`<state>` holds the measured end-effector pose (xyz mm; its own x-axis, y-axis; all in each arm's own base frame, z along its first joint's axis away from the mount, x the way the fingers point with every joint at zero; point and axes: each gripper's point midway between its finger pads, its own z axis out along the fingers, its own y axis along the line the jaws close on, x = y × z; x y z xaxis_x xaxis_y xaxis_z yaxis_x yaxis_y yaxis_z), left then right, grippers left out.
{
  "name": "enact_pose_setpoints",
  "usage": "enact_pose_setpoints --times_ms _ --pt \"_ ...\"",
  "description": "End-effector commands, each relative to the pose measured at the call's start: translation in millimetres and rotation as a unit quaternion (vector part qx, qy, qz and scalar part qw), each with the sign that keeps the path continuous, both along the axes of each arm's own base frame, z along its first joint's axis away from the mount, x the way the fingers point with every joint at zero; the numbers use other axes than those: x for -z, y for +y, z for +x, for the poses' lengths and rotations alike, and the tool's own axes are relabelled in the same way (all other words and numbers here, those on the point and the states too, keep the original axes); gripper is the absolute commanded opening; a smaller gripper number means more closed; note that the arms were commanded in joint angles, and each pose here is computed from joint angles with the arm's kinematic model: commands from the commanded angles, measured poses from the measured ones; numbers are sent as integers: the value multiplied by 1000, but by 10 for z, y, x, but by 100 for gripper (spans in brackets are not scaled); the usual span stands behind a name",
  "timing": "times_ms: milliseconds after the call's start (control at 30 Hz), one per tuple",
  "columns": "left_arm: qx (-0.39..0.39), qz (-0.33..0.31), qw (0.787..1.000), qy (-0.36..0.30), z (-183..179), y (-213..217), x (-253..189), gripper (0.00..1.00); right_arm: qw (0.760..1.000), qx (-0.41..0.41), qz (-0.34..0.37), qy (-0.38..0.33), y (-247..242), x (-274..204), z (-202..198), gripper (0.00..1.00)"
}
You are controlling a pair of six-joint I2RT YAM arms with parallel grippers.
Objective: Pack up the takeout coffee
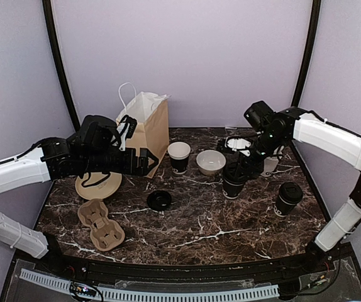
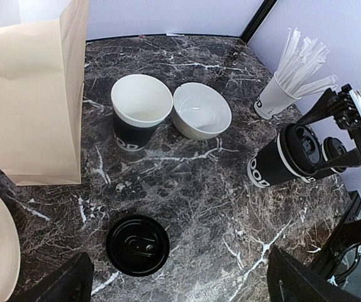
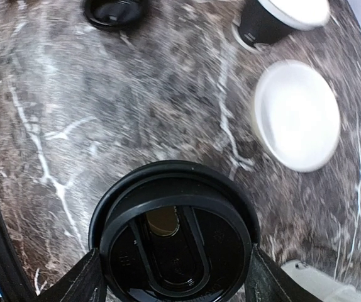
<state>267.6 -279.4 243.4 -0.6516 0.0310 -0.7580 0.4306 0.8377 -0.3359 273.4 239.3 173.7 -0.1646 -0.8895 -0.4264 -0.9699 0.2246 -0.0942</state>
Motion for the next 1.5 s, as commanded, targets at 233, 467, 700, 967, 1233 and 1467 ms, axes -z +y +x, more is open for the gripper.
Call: enact_pose_setpoints --times_ms 233,467,700,967,1233,1467 --pt "1 1 1000 -14 9 39 -156 98 992 122 -15 -15 -444 139 690 68" --pt "2 2 1000 -18 17 42 -182 98 985 172 5 -18 -510 147 993 70" --pt "-28 55 996 -64 173 197 -566 96 983 185 11 1 -508 207 1076 78" --pt "-108 134 978 -118 588 646 -1253 94 983 182 36 14 -436 27 1020 98" --pt "-157 106 980 -66 1240 1146 -1293 91 980 152 128 7 -228 -559 805 97" --pt "-133 88 987 -3 1700 1037 -899 89 976 131 172 -19 -159 -970 534 96"
